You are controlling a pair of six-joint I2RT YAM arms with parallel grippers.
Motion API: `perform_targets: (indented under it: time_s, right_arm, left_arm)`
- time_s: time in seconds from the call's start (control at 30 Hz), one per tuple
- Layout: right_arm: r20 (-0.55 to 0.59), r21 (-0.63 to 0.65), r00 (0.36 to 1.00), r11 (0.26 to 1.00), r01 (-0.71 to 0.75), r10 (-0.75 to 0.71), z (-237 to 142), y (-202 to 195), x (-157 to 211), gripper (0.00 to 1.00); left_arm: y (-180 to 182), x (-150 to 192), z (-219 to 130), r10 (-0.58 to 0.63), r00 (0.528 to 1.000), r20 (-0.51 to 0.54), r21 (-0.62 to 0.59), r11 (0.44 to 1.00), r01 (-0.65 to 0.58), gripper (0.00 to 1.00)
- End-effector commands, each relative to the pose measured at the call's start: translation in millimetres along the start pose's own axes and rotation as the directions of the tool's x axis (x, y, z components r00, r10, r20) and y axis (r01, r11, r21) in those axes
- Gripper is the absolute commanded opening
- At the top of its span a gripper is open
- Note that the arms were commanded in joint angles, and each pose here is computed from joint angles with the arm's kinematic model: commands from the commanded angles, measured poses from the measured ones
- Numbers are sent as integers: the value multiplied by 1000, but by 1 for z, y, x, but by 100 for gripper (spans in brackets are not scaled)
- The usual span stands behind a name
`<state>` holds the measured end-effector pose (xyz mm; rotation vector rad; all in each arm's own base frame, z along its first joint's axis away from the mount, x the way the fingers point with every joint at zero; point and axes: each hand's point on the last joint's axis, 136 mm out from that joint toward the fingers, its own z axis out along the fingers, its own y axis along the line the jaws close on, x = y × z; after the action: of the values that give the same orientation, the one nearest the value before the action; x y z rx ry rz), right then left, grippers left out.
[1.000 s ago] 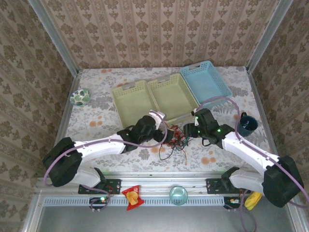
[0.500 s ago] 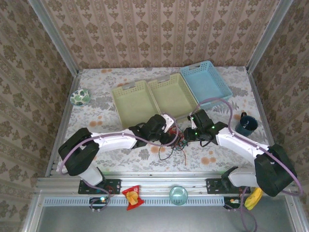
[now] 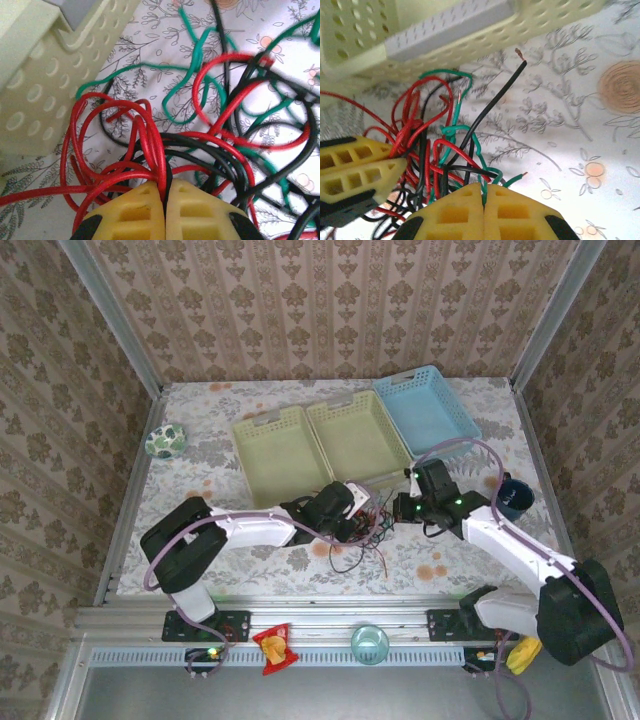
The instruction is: Untangle the cables
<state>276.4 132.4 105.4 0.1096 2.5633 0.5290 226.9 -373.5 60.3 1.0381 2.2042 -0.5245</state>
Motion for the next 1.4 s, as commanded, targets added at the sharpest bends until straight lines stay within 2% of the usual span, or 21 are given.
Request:
perform_targets:
  time_s: [0.0, 0.23, 0.4, 0.5, 0.67, 0.77, 0.87, 0.9, 0.93, 1.0, 1.03, 1.07, 1.17, 1.2, 1.37]
  right_arm:
    - [83, -19, 988, 992, -126, 127, -15, -9, -21, 0]
    - [126, -19, 910, 918, -396, 395, -22, -56, -31, 0]
    - [126, 86, 887, 886, -455, 444, -21, -82, -23, 0]
    - [135, 202, 876, 853, -482, 463, -24, -103, -13, 0]
    - [107, 321, 878, 820, -474, 466, -23, -122, 2, 0]
    - [51, 294, 888, 843, -451, 457, -13, -115, 5, 0]
    - [-3, 199, 896, 878, -435, 445, 1, -95, 4, 0]
    - [-10, 169, 896, 884, -436, 444, 5, -89, 3, 0]
    - [-10, 140, 896, 888, -438, 443, 7, -84, 2, 0]
    - [-9, 115, 894, 889, -443, 447, 10, -80, 2, 2]
    - [-8, 109, 894, 889, -444, 448, 11, -79, 2, 6]
    - [-6, 109, 895, 890, -443, 446, 11, -79, 2, 15]
    - [5, 123, 899, 892, -436, 439, 8, -81, 2, 41]
    - [11, 130, 901, 893, -432, 434, 7, -82, 2, 46]
    - [62, 171, 906, 890, -422, 418, -2, -90, -2, 51]
  left_arm:
    - [8, 29, 6, -15, 998, -63, -44, 999, 12, 0]
    - [15, 48, 2, -64, 995, -78, -76, 995, 58, 0]
    - [24, 54, -11, -77, 995, -67, -111, 991, 69, 0]
    - [33, 55, -21, -107, 993, -48, -131, 986, 100, 0]
    - [40, 41, -40, -142, 989, 42, -124, 981, 146, 0]
    - [36, 24, -50, -121, 987, 107, -84, 988, 130, 0]
    - [28, -1, -58, -72, 985, 156, -57, 995, 82, 0]
    - [25, -8, -60, -57, 984, 169, -46, 997, 66, 11]
    - [22, -17, -63, -41, 982, 186, -35, 998, 48, 28]
    - [15, -33, -67, -8, 978, 211, -14, 1000, 11, 54]
    - [11, -43, -70, 8, 974, 228, -9, 1000, -6, 64]
    - [7, -51, -73, 30, 970, 241, -5, 1000, -29, 70]
    - [-3, -74, -77, 82, 957, 279, -10, 997, -82, 80]
    - [-7, -80, -76, 90, 953, 288, -2, 996, -94, 82]
    - [-32, -102, -60, 144, 941, 307, 36, 986, -163, 86]
